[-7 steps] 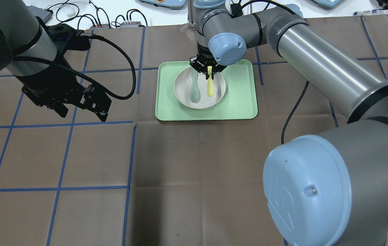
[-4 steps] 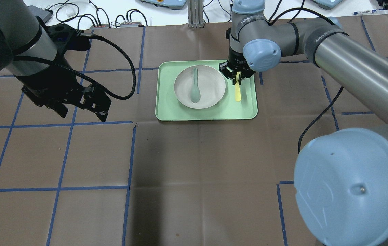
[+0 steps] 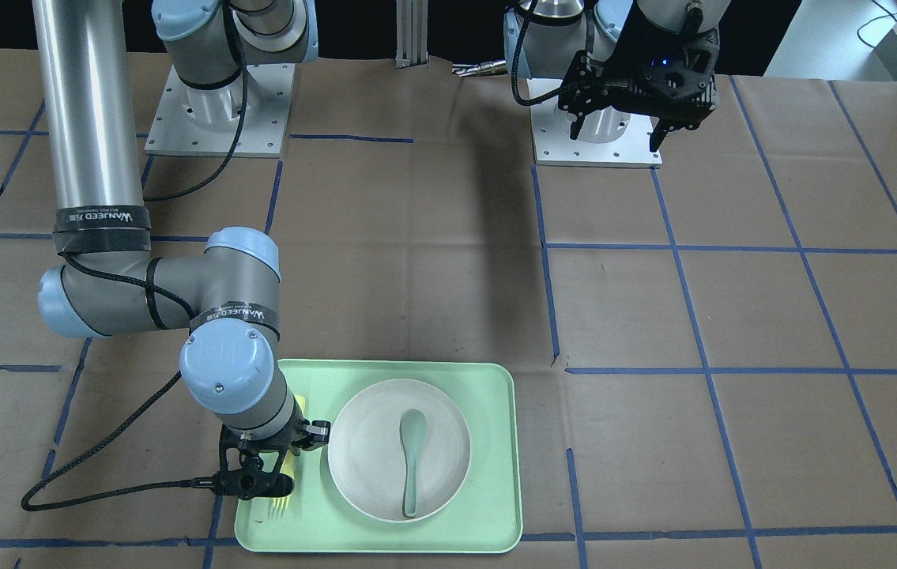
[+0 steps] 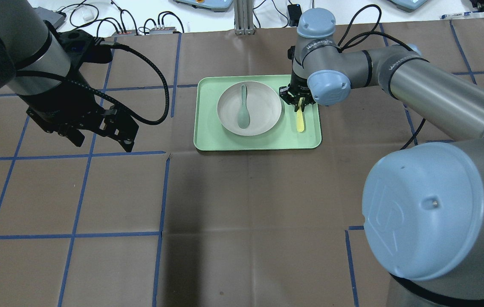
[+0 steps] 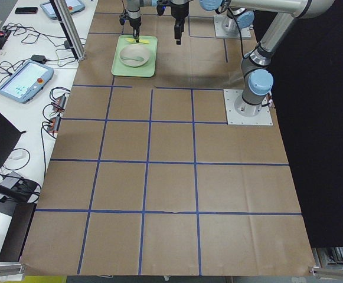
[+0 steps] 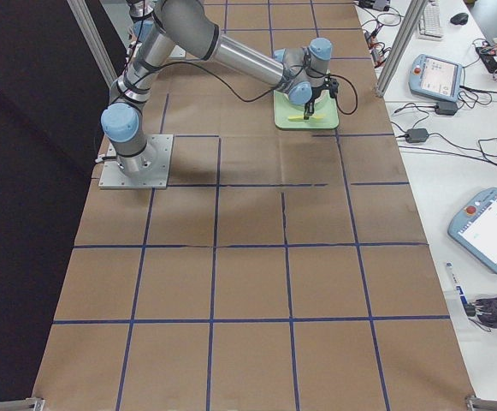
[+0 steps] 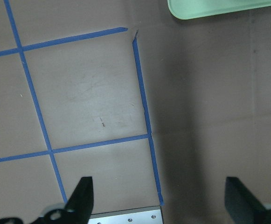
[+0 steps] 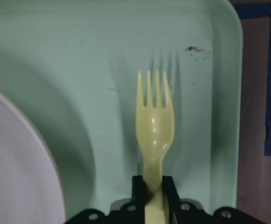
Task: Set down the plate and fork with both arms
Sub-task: 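Carry the fork with the right gripper beside the plate on the tray, then open the right gripper to release the fork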
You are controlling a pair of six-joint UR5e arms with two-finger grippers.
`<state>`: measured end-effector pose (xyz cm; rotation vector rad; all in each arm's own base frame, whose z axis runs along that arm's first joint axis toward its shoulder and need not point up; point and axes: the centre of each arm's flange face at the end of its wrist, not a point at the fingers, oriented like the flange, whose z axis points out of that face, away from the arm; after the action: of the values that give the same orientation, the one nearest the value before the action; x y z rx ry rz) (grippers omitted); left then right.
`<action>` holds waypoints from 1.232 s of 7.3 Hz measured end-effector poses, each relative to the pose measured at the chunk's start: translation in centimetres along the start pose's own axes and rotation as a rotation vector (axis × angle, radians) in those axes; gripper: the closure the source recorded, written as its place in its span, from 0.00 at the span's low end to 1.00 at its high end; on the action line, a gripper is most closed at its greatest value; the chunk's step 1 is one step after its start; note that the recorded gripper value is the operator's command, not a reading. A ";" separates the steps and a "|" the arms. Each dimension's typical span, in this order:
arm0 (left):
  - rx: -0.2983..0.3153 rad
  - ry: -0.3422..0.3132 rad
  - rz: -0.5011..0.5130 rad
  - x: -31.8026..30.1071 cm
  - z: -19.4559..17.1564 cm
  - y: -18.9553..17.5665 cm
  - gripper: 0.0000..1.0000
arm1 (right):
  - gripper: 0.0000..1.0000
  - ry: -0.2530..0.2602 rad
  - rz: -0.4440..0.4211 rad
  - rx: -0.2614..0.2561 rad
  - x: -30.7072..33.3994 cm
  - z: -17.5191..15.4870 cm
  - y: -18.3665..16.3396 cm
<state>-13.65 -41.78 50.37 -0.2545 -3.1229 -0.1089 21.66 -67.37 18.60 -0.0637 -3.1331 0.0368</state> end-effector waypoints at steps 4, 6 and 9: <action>0.000 0.001 -0.001 0.0 0.0 0.0 0.01 | 0.00 0.034 0.002 0.018 0.7 -0.5 -0.5; 0.000 0.002 -0.001 0.0 0.0 0.0 0.01 | 0.00 0.034 0.007 0.022 1.2 -2.3 -0.5; 0.001 0.003 -0.001 0.0 0.0 0.0 0.01 | 0.00 0.039 -0.059 -0.014 3.1 -9.9 2.1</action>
<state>-13.68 -41.77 50.39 -0.2526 -3.1202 -0.1079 18.74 -64.90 28.47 0.0281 -3.0947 0.0130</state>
